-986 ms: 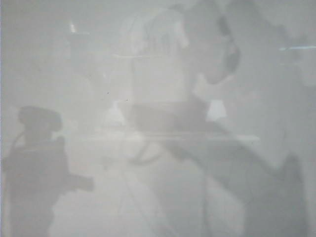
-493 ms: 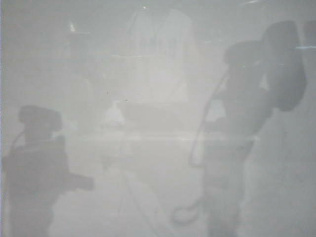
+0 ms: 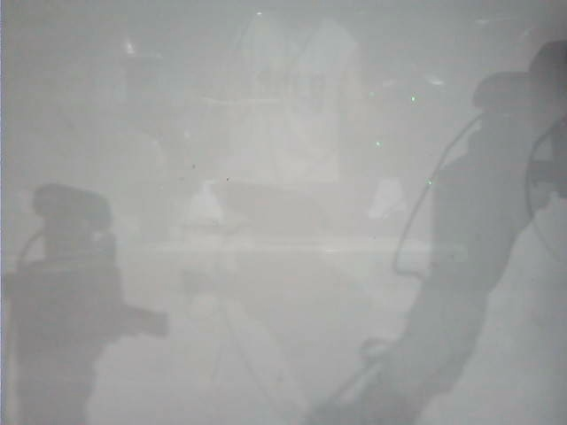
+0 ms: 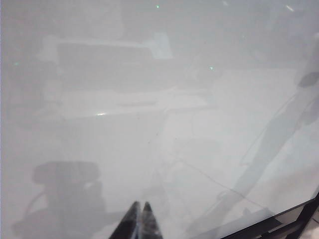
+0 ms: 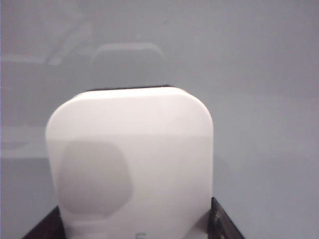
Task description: Grab the whiteboard eraser that is attached to the surface of the whiteboard and use it to clean the writing on the whiteboard.
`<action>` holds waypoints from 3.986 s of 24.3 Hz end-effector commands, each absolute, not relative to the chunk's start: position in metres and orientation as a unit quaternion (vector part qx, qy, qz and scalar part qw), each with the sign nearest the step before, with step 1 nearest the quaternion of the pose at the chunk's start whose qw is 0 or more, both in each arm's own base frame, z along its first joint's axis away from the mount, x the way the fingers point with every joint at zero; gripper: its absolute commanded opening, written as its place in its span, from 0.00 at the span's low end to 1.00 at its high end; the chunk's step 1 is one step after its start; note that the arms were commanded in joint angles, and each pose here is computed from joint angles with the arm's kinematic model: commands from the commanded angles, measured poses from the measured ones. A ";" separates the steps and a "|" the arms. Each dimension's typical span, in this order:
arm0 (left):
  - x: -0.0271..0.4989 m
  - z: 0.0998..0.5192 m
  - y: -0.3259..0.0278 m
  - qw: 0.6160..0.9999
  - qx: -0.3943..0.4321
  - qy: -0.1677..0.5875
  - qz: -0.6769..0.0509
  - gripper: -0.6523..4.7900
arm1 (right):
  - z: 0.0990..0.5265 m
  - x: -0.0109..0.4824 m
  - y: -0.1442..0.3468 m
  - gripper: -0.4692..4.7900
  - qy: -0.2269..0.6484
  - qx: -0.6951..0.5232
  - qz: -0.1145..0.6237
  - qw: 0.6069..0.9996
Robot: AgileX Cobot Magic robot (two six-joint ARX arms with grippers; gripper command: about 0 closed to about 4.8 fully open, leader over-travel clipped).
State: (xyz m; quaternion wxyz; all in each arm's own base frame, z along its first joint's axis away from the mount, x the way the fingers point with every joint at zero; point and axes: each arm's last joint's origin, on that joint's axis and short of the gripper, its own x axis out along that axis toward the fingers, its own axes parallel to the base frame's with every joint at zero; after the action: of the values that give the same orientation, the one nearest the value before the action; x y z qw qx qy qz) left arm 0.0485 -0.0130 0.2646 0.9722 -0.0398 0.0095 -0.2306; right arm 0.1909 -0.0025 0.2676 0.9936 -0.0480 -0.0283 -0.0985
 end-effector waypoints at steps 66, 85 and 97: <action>0.069 0.246 -0.006 0.994 0.023 -0.040 -0.096 0.11 | 0.295 0.072 0.000 0.09 -0.108 0.033 -0.012 0.994; 0.084 0.194 -0.005 0.994 0.021 0.067 -0.080 0.11 | 0.241 0.084 0.005 0.23 -0.021 0.041 0.069 0.997; 0.084 0.192 -0.005 0.994 0.020 0.075 -0.081 0.11 | 0.239 0.084 0.004 0.23 -0.017 -0.030 0.053 0.998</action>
State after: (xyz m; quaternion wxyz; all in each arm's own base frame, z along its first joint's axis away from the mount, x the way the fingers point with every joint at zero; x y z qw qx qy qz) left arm 0.0843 -0.0044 0.1903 0.9935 0.0195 0.0794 -0.0790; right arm 0.0842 0.0046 0.2374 0.9982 -0.0185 -0.0116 0.0566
